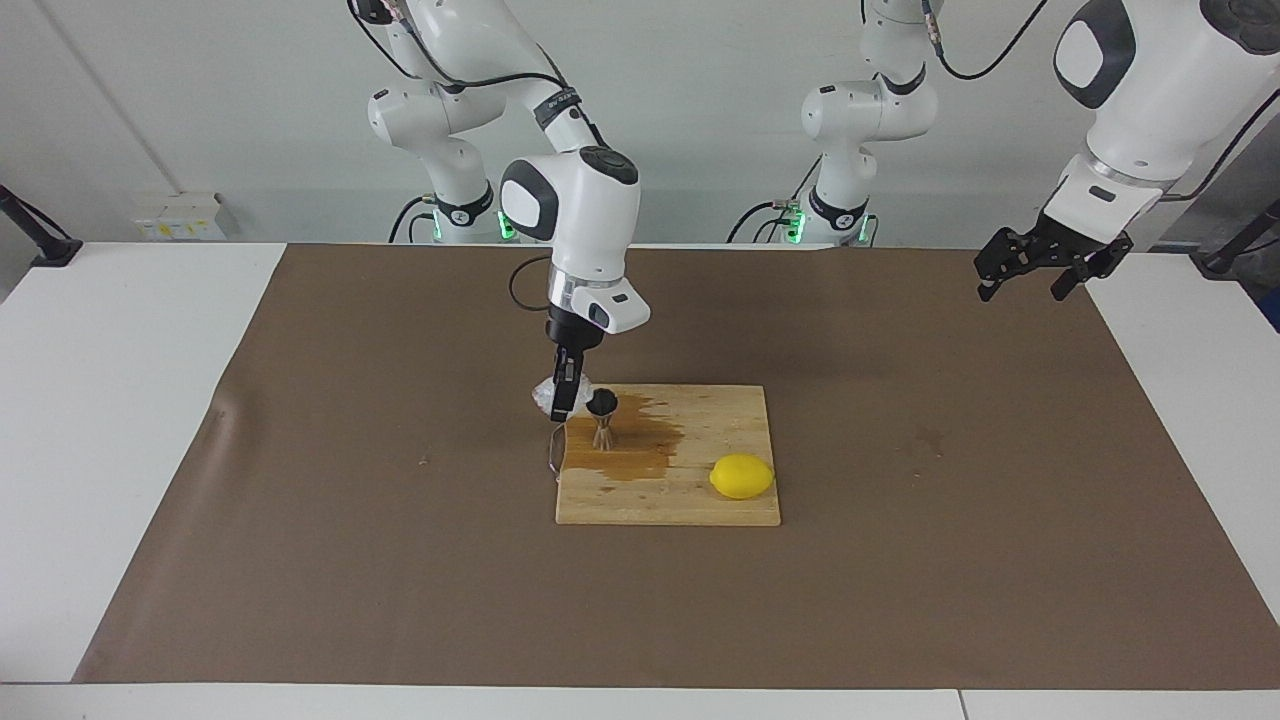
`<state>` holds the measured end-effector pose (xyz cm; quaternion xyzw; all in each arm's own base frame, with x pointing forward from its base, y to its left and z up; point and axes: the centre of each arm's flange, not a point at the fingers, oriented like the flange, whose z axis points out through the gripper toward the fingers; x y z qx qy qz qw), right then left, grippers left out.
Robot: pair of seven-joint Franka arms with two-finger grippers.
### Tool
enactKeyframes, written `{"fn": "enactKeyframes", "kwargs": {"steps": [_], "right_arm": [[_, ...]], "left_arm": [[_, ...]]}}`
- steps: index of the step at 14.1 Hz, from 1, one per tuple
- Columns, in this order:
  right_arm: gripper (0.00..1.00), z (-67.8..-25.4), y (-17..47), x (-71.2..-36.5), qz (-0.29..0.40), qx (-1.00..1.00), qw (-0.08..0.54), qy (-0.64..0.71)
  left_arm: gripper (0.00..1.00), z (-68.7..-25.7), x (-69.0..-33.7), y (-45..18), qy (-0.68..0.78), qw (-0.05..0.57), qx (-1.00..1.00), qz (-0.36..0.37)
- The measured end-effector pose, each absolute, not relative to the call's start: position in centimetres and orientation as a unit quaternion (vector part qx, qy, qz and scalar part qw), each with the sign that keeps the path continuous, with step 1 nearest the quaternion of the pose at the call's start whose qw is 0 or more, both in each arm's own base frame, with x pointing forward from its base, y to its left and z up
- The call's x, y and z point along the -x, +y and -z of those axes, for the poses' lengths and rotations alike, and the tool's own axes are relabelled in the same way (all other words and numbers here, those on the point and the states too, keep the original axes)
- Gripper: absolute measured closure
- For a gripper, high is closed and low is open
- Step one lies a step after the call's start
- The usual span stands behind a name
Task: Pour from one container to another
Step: 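Carry the white cup with the right gripper back off the board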
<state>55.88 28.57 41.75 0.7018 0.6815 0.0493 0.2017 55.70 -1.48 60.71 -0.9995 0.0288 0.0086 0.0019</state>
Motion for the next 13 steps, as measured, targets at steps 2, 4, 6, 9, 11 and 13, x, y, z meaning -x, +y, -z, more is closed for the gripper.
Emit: {"fn": "enactKeyframes", "kwargs": {"steps": [2, 4, 6, 9, 11, 13], "right_arm": [[0.5, -41.9, 27.8, -56.2, -0.053, -0.721, 0.178, 0.667], [0.5, -42.2, 26.2, -56.9, -0.058, -0.74, 0.136, 0.656], [0.5, -42.4, 23.0, -58.1, -0.065, -0.752, 0.086, 0.651], [0.5, -42.3, 16.6, -60.2, -0.088, -0.757, 0.016, 0.647], [0.5, -41.9, 12.1, -61.1, -0.107, -0.755, -0.018, 0.646], [0.5, -40.8, 8.0, -61.4, -0.121, -0.753, -0.043, 0.646]], "left_arm": [[0.0, -60.7, -55.7, -1.5, 0.029, 0.002, 1.0, -0.009], [0.0, -60.7, -55.7, -1.5, 0.029, 0.002, 1.0, -0.009], [0.0, -60.7, -55.7, -1.5, 0.029, 0.002, 1.0, -0.009], [0.0, -60.7, -55.7, -1.5, 0.029, 0.002, 1.0, -0.009], [0.0, -60.7, -55.7, -1.5, 0.029, 0.002, 1.0, -0.009], [0.0, -60.7, -55.7, -1.5, 0.029, 0.002, 1.0, -0.009]]}}
